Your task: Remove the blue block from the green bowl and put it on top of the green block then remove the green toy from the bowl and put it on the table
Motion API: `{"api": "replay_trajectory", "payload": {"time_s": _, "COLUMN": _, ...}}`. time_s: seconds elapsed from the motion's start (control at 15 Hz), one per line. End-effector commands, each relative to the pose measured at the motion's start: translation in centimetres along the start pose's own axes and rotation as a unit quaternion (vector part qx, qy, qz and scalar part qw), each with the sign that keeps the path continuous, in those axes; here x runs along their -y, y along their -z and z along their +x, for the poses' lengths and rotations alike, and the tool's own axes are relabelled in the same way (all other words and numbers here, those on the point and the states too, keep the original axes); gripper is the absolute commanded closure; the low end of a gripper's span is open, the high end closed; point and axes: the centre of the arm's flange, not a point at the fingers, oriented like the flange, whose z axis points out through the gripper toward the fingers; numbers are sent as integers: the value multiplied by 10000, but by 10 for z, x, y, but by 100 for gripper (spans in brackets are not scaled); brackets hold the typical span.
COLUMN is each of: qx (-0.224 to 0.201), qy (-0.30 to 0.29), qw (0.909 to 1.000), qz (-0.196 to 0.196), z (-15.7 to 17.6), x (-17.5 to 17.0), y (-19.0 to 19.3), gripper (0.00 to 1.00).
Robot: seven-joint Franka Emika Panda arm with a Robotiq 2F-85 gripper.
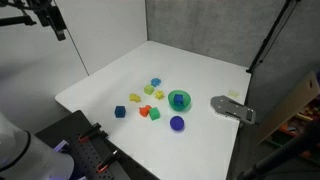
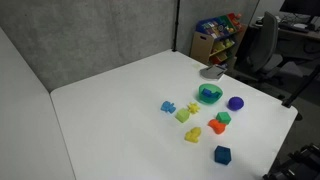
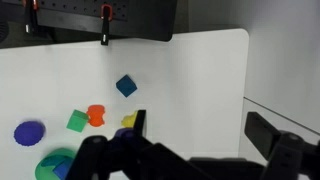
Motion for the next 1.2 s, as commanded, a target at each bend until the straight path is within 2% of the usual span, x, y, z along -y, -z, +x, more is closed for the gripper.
{"api": "replay_trajectory", "payload": {"time_s": 0.0, "qx": -2, "qy": 1, "qw": 10000, "qz": 0, "z": 0, "x": 0, "y": 0, "gripper": 0}}
{"api": "replay_trajectory", "payload": {"time_s": 0.2, "qx": -3, "qy": 1, "qw": 10000, "qz": 0, "z": 0, "x": 0, "y": 0, "gripper": 0}}
{"api": "replay_trajectory", "payload": {"time_s": 0.47, "qx": -80, "qy": -154, "qw": 9995, "qz": -275, "z": 24, "x": -4, "y": 0, "gripper": 0}}
{"api": "replay_trajectory", "payload": {"time_s": 0.87, "qx": -163, "qy": -393, "qw": 9974, "qz": -587, "z": 81, "x": -23, "y": -16, "gripper": 0}}
{"api": "replay_trajectory", "payload": {"time_s": 1.13, "qx": -296, "qy": -262, "qw": 9957, "qz": -837, "z": 121, "x": -49, "y": -32, "gripper": 0}}
